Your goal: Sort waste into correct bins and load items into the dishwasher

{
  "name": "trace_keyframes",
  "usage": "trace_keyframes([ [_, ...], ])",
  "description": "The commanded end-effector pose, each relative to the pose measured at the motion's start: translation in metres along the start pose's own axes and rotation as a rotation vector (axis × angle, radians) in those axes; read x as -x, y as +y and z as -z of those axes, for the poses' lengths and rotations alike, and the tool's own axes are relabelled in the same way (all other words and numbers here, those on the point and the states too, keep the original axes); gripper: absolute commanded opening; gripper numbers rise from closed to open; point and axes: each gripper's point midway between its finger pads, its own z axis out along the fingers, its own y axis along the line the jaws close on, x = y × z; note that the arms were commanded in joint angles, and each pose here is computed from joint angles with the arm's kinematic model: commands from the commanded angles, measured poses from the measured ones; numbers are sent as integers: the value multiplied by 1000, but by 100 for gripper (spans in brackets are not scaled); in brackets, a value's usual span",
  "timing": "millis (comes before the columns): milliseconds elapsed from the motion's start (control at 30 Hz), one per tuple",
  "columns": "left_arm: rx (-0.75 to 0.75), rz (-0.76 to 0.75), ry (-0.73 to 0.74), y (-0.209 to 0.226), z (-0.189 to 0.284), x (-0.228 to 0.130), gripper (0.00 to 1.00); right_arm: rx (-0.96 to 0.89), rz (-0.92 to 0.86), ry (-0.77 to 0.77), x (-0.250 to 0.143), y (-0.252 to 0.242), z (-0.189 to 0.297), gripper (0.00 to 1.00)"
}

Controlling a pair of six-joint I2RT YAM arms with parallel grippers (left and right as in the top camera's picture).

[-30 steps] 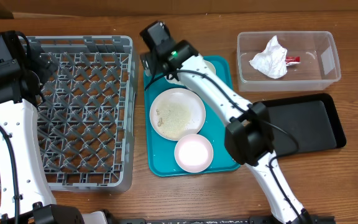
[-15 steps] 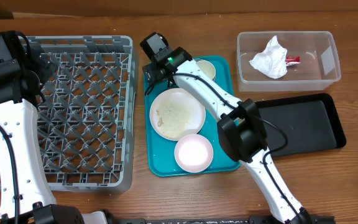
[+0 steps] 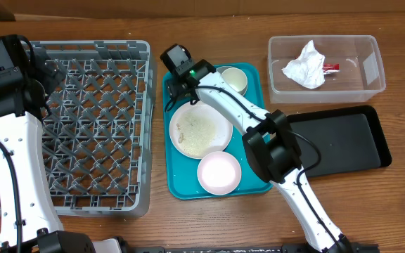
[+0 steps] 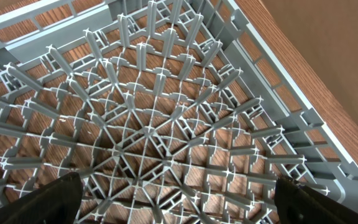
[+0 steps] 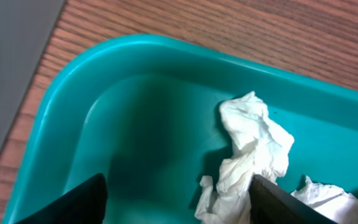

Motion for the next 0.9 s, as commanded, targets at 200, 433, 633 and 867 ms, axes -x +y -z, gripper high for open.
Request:
trace_keyframes([
  [200, 20, 6, -2, 4, -2, -1, 100, -64, -26, 7, -7, -11, -10, 66],
  [433, 20, 6, -2, 4, -2, -1, 100, -57, -21, 3, -7, -6, -8, 13],
  [633, 20, 6, -2, 4, -2, -1, 100, -36, -61, -53, 18, 2, 23, 4],
  [867, 20, 6, -2, 4, -2, -1, 100, 28, -147, -244, 83, 0, 118, 4],
])
